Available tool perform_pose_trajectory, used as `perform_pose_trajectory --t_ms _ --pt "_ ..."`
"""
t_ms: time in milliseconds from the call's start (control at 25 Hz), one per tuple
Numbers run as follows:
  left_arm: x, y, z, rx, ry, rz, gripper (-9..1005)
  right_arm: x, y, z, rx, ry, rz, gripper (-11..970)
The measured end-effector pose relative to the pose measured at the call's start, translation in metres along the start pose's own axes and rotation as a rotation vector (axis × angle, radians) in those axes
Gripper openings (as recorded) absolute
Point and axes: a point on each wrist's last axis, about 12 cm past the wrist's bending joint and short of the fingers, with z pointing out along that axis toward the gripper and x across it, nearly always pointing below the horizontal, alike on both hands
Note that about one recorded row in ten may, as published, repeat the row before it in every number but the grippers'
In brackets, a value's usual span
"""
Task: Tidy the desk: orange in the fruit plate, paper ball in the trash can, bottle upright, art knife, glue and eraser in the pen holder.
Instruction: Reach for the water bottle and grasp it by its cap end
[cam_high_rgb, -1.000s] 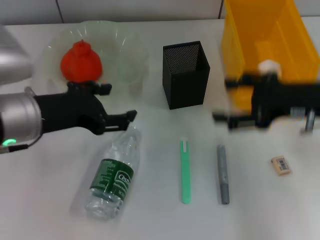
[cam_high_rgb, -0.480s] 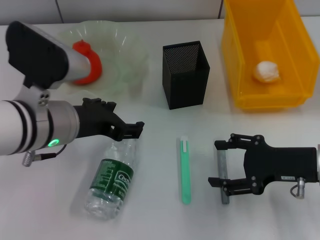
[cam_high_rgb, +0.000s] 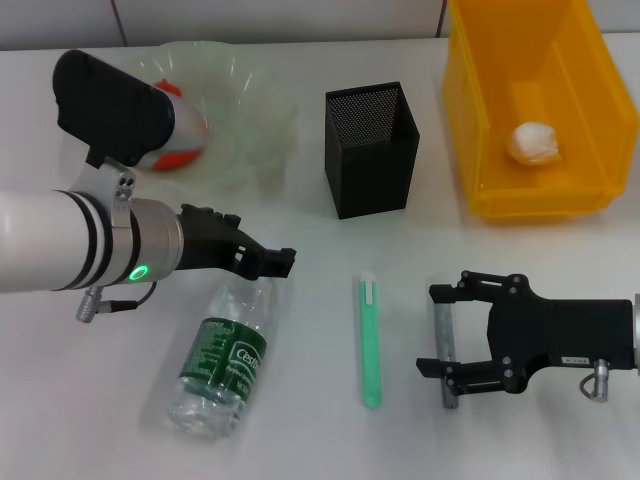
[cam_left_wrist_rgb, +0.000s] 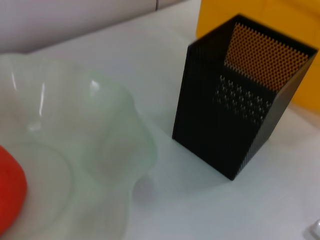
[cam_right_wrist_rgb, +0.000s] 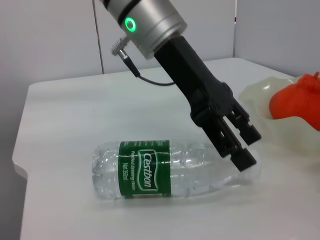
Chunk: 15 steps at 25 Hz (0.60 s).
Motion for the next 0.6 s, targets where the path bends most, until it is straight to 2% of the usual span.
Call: perform_pose_trajectory --t_ms 200,600 --pt "0.0 0.002 0.01 0.008 0.041 -0.011 814 0.001 0.001 -0.002 0.002 -0.003 0.004 845" --pt "0.0 0.002 0.014 0.015 0.086 0.014 812 0.0 0.0 -0.003 0.007 -0.005 0.002 846"
